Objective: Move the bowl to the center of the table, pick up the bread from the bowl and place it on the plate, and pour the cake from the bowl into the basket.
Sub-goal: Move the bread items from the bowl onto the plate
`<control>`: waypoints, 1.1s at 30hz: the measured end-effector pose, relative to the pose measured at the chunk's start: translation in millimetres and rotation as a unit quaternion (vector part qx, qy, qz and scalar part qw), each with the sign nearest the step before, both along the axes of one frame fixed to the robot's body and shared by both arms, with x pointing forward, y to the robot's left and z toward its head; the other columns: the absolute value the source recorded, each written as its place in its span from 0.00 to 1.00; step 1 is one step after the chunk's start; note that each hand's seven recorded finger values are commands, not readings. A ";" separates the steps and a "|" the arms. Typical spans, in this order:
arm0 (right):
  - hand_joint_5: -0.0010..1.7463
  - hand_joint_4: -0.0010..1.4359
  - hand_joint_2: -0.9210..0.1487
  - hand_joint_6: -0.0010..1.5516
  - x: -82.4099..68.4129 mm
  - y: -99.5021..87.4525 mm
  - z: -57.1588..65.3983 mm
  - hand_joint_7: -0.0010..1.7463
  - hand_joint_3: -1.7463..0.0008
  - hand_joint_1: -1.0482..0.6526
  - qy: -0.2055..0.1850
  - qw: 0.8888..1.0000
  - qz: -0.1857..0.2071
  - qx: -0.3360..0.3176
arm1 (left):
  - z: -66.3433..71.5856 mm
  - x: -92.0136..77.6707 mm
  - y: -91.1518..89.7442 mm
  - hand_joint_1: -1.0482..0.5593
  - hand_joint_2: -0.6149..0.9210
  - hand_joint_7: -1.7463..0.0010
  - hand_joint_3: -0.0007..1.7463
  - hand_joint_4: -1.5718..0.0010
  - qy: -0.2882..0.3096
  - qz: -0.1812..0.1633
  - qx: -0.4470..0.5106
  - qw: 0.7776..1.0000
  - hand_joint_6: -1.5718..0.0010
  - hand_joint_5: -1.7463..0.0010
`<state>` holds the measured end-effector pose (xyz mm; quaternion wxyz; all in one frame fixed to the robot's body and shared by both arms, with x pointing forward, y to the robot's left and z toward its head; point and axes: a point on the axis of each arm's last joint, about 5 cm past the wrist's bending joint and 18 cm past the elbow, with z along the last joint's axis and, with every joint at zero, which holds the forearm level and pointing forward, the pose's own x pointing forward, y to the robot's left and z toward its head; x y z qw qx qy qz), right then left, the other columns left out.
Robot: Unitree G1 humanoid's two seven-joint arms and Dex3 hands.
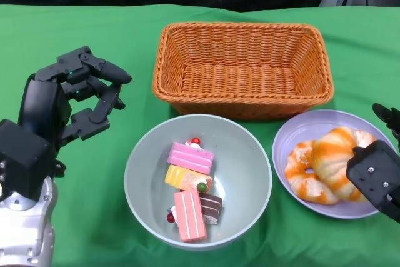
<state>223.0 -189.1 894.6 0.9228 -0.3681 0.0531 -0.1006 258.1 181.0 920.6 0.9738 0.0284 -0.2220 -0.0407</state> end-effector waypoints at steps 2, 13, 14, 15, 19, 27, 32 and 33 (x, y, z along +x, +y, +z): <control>0.03 0.39 0.00 0.33 -1.6 1.1 0.5 0.02 0.92 0.30 -0.007 1.000 -0.003 0.002 | 0.0 0.0 0.0 0.63 0.85 0.40 0.44 0.51 0.000 0.000 0.000 1.000 0.47 0.20; 0.04 0.44 0.00 0.36 -7.0 2.4 7.4 0.02 0.91 0.30 -0.032 0.999 0.000 0.006 | -1.7 0.0 0.4 0.62 0.85 0.40 0.44 0.51 0.005 -0.006 -0.001 1.000 0.47 0.20; 0.04 0.44 0.00 0.36 -7.5 2.2 7.2 0.02 0.91 0.30 -0.031 0.999 0.000 0.006 | -1.8 0.0 0.4 0.62 0.85 0.40 0.44 0.51 0.005 -0.006 -0.001 1.000 0.47 0.20; 0.03 0.44 0.00 0.36 -8.1 2.1 7.0 0.02 0.92 0.30 -0.030 1.000 0.000 0.007 | -1.8 0.0 0.4 0.62 0.85 0.40 0.44 0.51 0.005 -0.006 -0.001 1.000 0.47 0.20; 0.03 0.44 0.00 0.36 -9.3 2.0 9.1 0.02 0.92 0.31 -0.034 0.999 0.003 0.011 | -2.1 0.0 0.5 0.62 0.85 0.40 0.44 0.51 0.006 -0.006 0.002 1.000 0.47 0.20; 0.03 0.45 0.00 0.37 -11.1 1.9 9.2 0.02 0.93 0.32 -0.041 0.999 0.003 0.023 | -2.1 0.0 0.5 0.62 0.85 0.40 0.45 0.50 0.006 -0.006 0.002 1.000 0.47 0.20; 0.02 0.45 0.00 0.38 -16.8 3.5 21.7 0.01 0.92 0.31 -0.097 0.993 0.017 0.065 | -2.1 0.0 0.7 0.62 0.85 0.40 0.44 0.50 0.005 -0.006 0.001 1.000 0.47 0.20; 0.02 0.45 0.00 0.38 -17.9 4.5 25.5 0.01 0.92 0.32 -0.113 0.990 0.028 0.079 | -2.1 0.0 0.6 0.62 0.85 0.40 0.43 0.50 0.005 -0.006 0.001 1.000 0.47 0.20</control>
